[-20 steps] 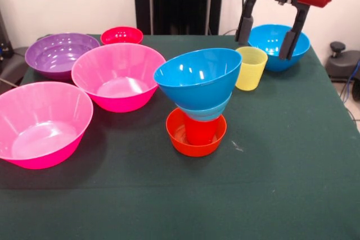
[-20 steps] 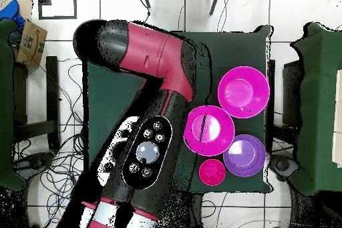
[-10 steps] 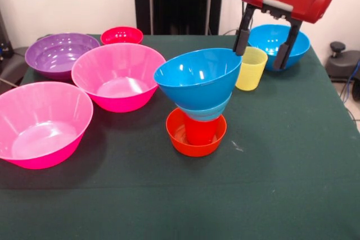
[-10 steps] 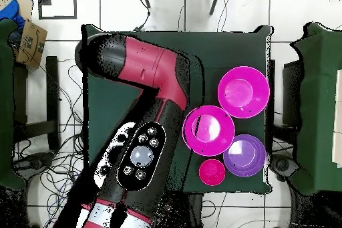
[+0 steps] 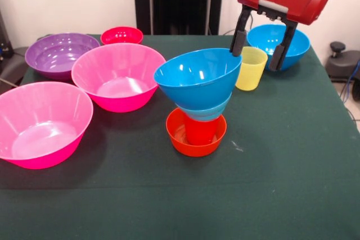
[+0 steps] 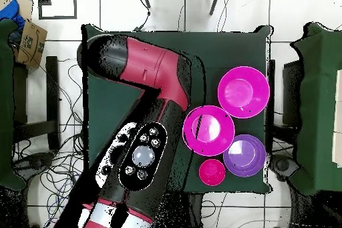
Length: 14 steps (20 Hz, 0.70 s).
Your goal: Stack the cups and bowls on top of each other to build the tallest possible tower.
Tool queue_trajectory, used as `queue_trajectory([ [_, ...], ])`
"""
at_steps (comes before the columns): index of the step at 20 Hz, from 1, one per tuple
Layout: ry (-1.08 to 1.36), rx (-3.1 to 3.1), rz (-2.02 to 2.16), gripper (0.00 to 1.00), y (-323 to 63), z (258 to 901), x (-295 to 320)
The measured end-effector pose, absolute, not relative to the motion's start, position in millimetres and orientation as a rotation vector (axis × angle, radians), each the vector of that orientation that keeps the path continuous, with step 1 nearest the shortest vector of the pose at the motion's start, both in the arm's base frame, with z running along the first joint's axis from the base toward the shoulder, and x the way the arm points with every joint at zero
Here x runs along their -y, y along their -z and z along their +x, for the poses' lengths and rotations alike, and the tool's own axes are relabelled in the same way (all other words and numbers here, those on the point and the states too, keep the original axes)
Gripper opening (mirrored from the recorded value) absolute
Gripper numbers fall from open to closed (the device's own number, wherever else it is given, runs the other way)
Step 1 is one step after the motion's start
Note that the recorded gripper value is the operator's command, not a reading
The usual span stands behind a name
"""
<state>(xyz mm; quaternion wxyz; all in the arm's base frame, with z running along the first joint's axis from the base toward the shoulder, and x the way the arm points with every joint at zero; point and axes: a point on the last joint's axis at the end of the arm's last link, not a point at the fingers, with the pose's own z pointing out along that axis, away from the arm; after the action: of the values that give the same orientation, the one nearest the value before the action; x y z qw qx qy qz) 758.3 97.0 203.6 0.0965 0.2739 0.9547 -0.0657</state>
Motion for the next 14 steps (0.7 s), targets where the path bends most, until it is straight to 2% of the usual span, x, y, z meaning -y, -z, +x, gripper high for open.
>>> queue_trajectory([
  [14,0.19,-2.817,0.858,1.0,-203.6,757.7,-97.3],
])
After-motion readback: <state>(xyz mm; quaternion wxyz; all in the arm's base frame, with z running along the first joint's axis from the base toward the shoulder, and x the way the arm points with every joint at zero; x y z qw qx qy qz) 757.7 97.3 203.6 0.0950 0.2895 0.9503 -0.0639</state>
